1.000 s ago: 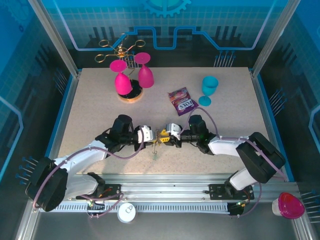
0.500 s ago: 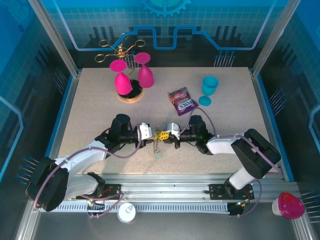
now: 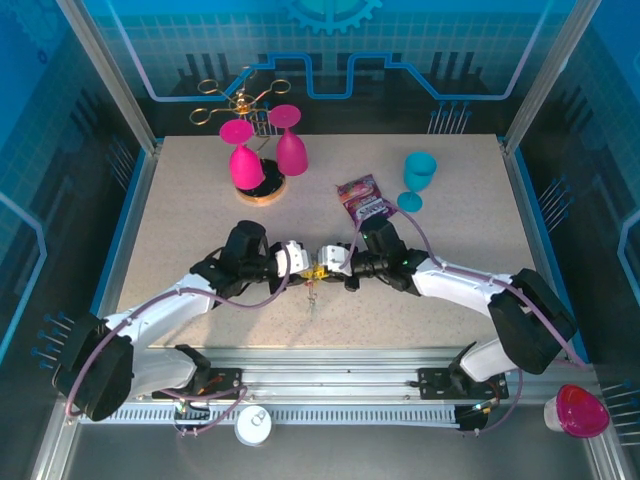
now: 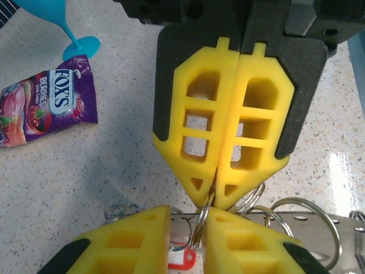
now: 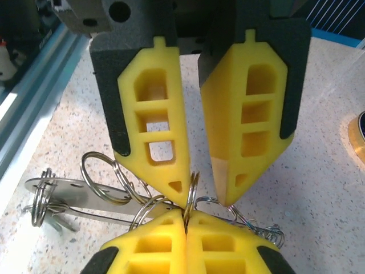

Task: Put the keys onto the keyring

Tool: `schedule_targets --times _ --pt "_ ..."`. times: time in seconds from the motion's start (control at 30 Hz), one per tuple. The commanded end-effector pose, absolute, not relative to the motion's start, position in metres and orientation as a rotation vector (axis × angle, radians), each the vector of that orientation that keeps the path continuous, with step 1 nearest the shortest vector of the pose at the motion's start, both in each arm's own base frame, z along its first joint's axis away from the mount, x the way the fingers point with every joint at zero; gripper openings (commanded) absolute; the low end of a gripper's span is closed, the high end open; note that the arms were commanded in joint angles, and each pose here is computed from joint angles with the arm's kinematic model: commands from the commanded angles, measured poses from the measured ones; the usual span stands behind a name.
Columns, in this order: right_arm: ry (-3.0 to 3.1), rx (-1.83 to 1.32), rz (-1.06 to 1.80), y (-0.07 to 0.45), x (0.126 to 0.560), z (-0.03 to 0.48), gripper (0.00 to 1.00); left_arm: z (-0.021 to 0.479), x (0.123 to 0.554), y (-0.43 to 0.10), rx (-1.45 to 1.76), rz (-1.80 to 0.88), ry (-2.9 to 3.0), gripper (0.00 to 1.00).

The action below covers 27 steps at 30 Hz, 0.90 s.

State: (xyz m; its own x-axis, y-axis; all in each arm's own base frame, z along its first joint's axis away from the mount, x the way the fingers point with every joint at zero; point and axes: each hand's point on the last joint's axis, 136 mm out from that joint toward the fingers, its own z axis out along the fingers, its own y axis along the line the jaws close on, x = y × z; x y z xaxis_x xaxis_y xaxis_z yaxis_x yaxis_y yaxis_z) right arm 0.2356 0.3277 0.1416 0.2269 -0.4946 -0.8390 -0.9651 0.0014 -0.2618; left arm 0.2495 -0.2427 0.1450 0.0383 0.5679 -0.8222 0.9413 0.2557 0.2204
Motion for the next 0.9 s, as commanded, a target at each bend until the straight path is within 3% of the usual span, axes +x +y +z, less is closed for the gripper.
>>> schedule_targets --times 0.0,0.1,0.23,0.3,0.43,0.57,0.8,0.87 --pt "1.350 -1.727 0.664 0.332 0.218 0.148 0.00 0.154 0.252 -0.245 1.439 -0.511 1.628 0.12" --pt "1.337 -1.665 0.664 0.335 0.223 0.157 0.00 0.167 0.249 -0.250 1.423 -0.556 1.576 0.00" --pt "1.344 -1.516 0.728 0.326 0.233 0.167 0.21 0.178 0.237 -0.256 1.415 -0.621 1.466 0.00" --pt "1.343 -1.461 0.772 0.322 0.236 0.168 0.27 0.180 0.233 -0.258 1.405 -0.651 1.424 0.00" --pt "1.353 -1.420 0.814 0.317 0.239 0.162 0.26 0.185 0.229 -0.261 1.392 -0.708 1.392 0.00" --pt "1.348 -1.393 0.828 0.314 0.241 0.161 0.16 0.186 0.227 -0.262 1.376 -0.748 1.383 0.00" --pt "1.284 -1.384 0.910 0.313 0.230 0.172 0.22 0.178 0.232 -0.261 1.364 -0.733 1.413 0.00" --pt "1.288 -1.390 0.922 0.313 0.228 0.171 0.17 0.177 0.236 -0.261 1.352 -0.718 1.420 0.00"
